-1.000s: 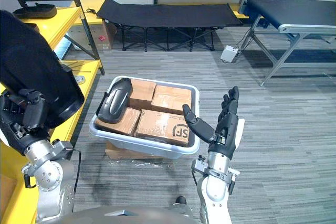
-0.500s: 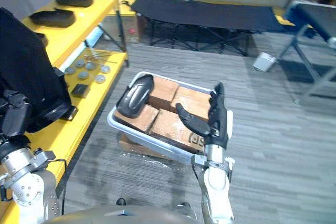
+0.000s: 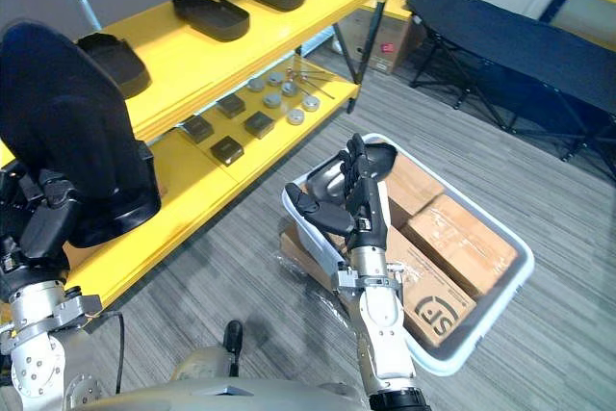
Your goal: Walk over and take three plastic housings, then place them on the shelf
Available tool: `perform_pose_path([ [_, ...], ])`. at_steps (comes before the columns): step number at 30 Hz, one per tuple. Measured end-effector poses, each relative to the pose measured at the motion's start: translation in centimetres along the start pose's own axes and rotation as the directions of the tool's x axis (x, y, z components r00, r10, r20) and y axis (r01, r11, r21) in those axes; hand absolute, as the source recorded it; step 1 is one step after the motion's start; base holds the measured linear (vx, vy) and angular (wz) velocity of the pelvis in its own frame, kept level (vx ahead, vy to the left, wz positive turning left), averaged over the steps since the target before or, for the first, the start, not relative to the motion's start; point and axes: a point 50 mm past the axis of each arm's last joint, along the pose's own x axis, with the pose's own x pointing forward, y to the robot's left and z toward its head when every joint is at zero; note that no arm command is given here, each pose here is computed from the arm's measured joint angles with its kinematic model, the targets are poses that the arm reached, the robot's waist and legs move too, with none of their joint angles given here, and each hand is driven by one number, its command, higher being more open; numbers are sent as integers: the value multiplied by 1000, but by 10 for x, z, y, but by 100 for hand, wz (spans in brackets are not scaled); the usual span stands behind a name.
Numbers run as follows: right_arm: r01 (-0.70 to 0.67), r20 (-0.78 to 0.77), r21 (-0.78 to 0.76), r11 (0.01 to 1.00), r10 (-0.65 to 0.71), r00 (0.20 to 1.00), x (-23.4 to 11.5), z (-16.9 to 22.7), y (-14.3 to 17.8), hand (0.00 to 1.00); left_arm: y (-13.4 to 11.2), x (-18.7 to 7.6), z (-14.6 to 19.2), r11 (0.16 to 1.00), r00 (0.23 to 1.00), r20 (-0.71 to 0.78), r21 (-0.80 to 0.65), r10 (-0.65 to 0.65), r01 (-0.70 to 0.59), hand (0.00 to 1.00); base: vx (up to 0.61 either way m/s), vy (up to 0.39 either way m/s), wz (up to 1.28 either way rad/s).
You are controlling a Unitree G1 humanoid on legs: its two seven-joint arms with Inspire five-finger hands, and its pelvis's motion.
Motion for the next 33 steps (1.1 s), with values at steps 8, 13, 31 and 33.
perform_pose_path([
  [8, -7, 21, 83, 997, 6, 1000, -13, 8, -9, 100, -16, 9, -4, 998, 999, 8, -42, -49, 49, 0, 10, -53, 42],
  [13, 7, 40, 75, 997, -10, 999, -13, 9, -11, 100, -18, 4, -7, 998, 1000, -10, -54, -11, 11, 0, -129, -36, 14],
  [31, 87, 336, 55, 995, -100, 937, 7, 55, -19, 100, -14, 23, 15, 999, 989, 150, -34, -9, 15, 0, 213, 152, 42],
  [33, 113, 411, 22, 993, -112, 905, 4, 72, -28, 100, -27, 27, 15, 995, 984, 168, -67, -60, 72, 0, 333, -20, 151],
])
